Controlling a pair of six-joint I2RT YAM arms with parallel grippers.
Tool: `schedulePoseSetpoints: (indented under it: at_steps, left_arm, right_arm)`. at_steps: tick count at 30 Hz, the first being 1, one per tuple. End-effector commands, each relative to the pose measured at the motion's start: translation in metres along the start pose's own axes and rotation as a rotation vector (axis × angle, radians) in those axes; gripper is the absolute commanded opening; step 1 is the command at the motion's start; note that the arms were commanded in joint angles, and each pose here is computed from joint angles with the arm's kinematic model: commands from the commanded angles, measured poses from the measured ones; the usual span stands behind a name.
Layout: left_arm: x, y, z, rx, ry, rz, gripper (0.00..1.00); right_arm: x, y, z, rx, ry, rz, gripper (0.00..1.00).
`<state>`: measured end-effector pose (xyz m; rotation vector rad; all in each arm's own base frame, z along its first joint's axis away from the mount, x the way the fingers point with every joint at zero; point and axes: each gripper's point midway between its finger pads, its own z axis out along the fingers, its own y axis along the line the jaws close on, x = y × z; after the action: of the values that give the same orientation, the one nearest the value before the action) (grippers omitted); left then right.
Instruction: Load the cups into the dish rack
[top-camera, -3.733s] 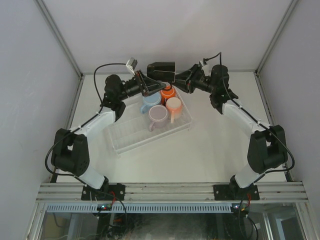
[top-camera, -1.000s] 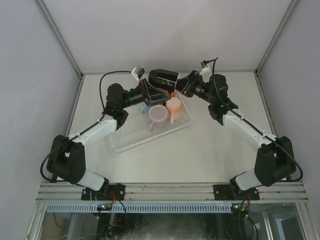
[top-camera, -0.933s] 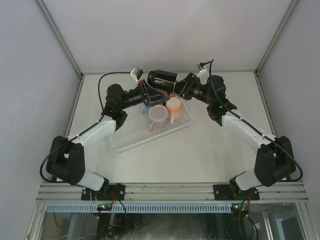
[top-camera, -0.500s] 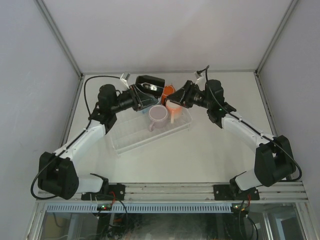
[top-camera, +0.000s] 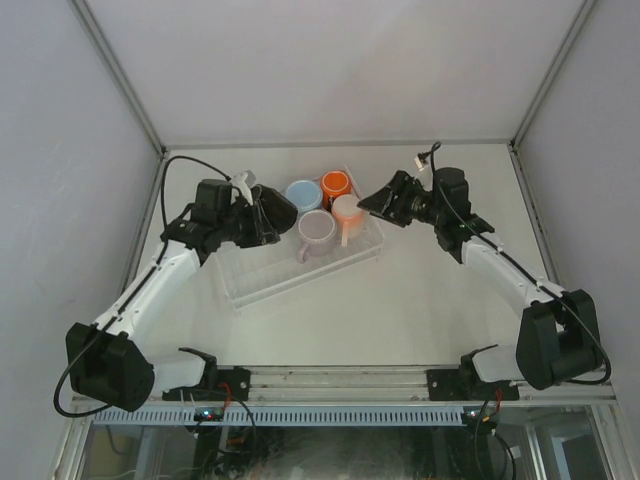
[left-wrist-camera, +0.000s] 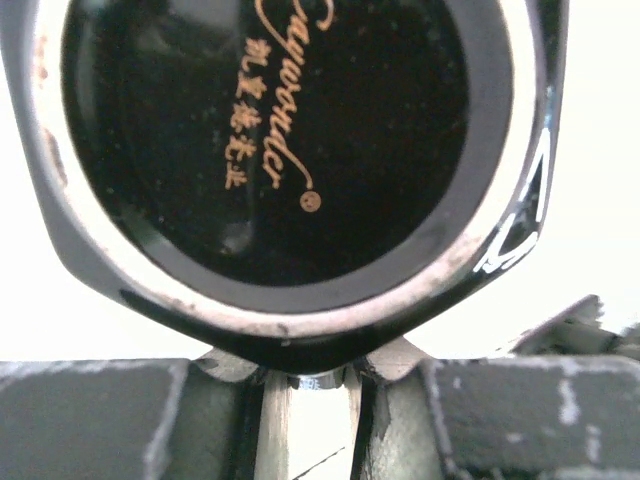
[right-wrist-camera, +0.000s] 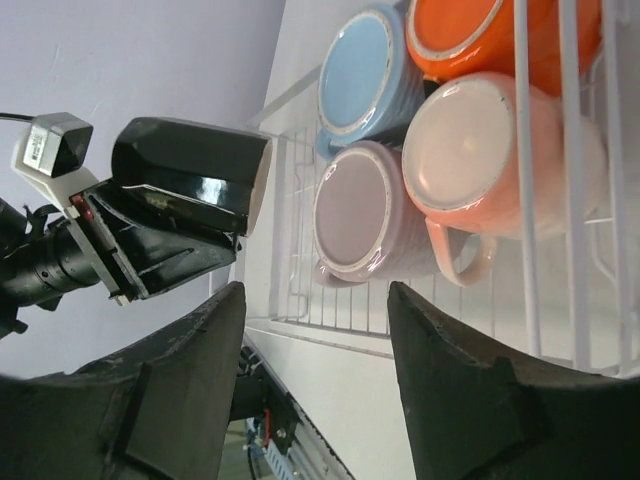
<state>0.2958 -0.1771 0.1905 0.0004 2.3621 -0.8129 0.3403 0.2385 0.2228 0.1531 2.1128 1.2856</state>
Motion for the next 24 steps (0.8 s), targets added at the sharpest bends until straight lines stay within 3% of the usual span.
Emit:
schedulePoseSetpoints:
  at_steps: [1, 9, 24]
  left_arm:
    - [-0.049, 0.007, -0.036, -0.128, -0.151, 0.218, 0.00]
    - [-0.050, 0.056, -0.039, -0.374, -0.086, 0.329, 0.00]
    - [-0.055, 0.091, -0.006, -0.469, 0.023, 0.469, 0.00]
  right_arm:
    - [-0.013, 0.011, -0.018, -0.022, -0.044, -0.114, 0.59]
    - [-0.018, 0.006, -0.028, -0.024, -0.062, -0.117, 0.59]
    - [-0.026, -0.002, -0.041, -0.020, -0.094, -0.096, 0.59]
